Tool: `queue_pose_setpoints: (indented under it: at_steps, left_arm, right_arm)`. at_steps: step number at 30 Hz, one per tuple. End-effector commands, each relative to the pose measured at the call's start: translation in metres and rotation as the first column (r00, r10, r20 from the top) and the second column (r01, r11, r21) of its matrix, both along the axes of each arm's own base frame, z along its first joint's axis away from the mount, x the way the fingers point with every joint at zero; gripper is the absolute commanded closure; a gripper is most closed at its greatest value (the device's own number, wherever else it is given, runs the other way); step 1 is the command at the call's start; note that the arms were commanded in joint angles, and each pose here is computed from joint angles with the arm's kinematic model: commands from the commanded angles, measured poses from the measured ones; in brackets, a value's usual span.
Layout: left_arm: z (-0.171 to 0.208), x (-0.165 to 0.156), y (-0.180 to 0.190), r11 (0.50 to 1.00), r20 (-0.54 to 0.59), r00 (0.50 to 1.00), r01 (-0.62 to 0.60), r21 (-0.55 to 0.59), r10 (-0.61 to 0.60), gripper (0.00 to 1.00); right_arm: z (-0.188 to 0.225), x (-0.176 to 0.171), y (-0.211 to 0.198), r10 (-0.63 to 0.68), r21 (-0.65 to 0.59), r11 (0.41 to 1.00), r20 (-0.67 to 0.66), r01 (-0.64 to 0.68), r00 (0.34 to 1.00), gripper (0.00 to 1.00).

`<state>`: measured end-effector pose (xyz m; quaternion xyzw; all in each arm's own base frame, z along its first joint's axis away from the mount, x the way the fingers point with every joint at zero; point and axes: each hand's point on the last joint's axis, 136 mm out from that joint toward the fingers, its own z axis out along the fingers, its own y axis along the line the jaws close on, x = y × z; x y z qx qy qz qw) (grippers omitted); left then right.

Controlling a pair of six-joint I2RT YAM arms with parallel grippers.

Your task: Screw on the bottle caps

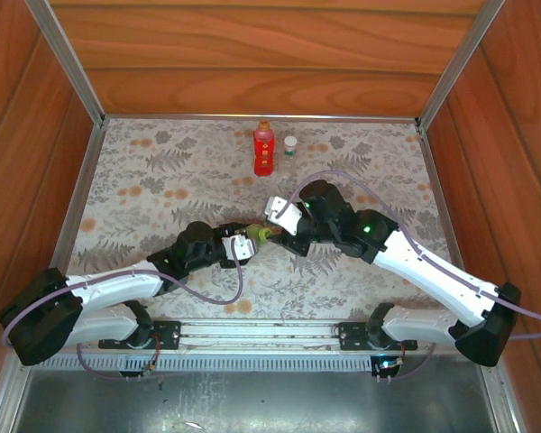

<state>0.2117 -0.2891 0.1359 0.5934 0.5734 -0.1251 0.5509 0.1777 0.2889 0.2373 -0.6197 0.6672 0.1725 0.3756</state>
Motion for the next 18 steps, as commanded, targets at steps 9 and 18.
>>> queue_pose_setpoints:
  at_steps: [9,18]
  left_arm:
    - [0.0,-0.008,-0.001,0.999,0.007,0.999,0.035,-0.002,-0.035,0.35]
    - [-0.001,-0.008,-0.001,0.999,0.005,0.999,0.035,0.001,-0.035,0.35]
  right_arm:
    - [-0.025,-0.001,0.007,0.342,-0.236,0.922,0.128,-0.306,0.931,0.53]
    - [-0.033,-0.001,0.011,0.336,-0.233,0.923,0.103,-0.305,0.936,0.73]
